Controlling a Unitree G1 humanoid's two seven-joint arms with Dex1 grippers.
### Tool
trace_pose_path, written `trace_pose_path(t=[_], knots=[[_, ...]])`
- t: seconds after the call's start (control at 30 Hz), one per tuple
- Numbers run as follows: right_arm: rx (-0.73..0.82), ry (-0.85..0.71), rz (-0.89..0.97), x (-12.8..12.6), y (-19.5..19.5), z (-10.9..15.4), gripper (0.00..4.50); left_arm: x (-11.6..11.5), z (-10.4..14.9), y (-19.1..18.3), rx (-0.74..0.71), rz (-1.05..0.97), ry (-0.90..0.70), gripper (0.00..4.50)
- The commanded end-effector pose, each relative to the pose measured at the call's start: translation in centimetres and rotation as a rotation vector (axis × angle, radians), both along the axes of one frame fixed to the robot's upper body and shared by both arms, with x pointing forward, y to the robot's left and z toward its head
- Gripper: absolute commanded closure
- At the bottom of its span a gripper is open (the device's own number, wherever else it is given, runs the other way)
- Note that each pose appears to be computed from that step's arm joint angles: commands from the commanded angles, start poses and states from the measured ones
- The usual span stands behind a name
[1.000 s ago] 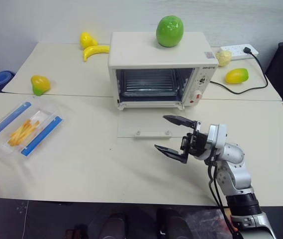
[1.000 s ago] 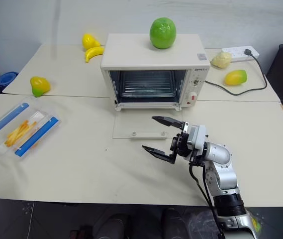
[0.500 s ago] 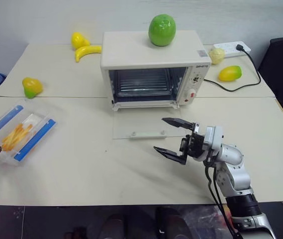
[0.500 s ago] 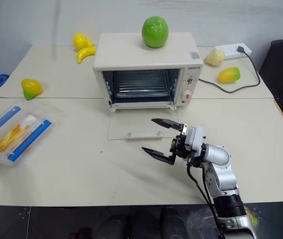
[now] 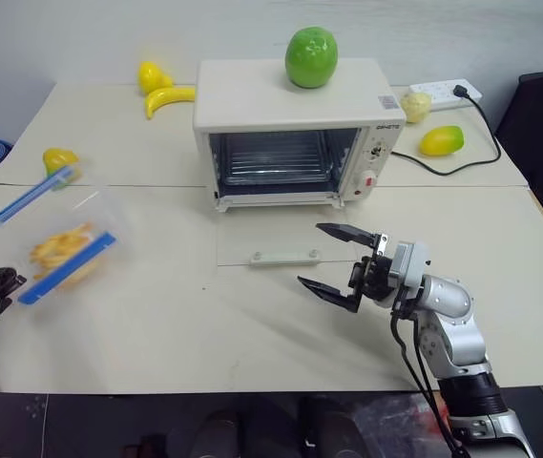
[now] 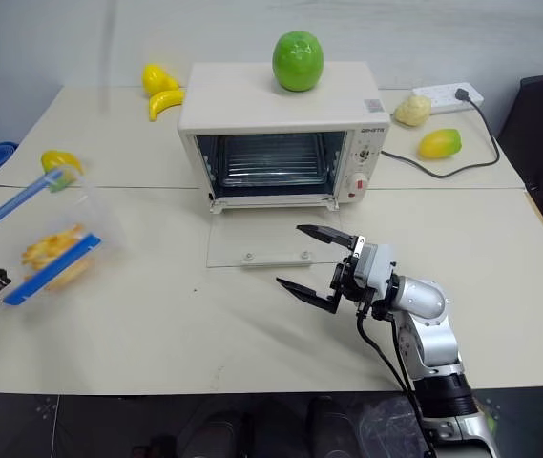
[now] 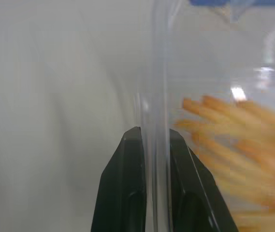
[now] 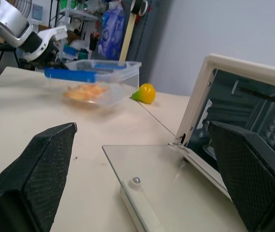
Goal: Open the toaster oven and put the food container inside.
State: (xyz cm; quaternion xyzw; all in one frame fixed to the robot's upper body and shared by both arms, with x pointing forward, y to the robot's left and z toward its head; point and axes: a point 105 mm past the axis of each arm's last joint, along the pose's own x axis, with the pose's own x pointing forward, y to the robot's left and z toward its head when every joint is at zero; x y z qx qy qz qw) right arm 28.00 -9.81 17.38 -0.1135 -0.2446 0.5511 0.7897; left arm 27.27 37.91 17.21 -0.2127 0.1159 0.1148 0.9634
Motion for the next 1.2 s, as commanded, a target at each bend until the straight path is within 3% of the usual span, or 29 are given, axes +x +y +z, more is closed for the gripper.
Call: trace_pose_path(t=[0.03,0.17,0.33,0.57,0.83,0.97,1.13,1.2], knots=[[-0.001,-0.028,-0.035,-0.2,-0.7,0.7,0.0,0.6,5.2,-5.6,0.065,-0.301,-0.169,4.38],[-0.013,-0.012,-0.072,-0.2,-1.6,0.3,0.0,1.2,4.5,-10.3,0.102,-0.524,-0.092,4.38],[-0.035,0.01,-0.128,-0.5,-2.9,-0.4,0.0,3.7,4.5,-16.1,0.1,-0.686,-0.065,4.38],[-0.043,0.041,-0.21,-1.6,-4.7,-1.7,0.0,7.4,3.4,-21.4,0.108,-0.737,-0.01,4.38],[-0.017,0.049,-0.263,-2.6,-5.0,-1.9,0.0,10.0,2.3,-23.8,0.124,-0.71,0.002,4.38],[-0.008,0.051,-0.286,-3.0,-5.0,-1.9,0.0,10.3,2.6,-25.5,0.068,-0.751,-0.026,3.14],[0.015,0.08,-0.316,-2.8,-5.7,-1.4,0.0,10.9,5.2,-24.7,0.038,-0.721,-0.152,1.59],[0.015,0.111,-0.312,-2.7,-5.7,-1.3,0.0,10.7,6.5,-24.2,0.024,-0.737,-0.219,1.35]])
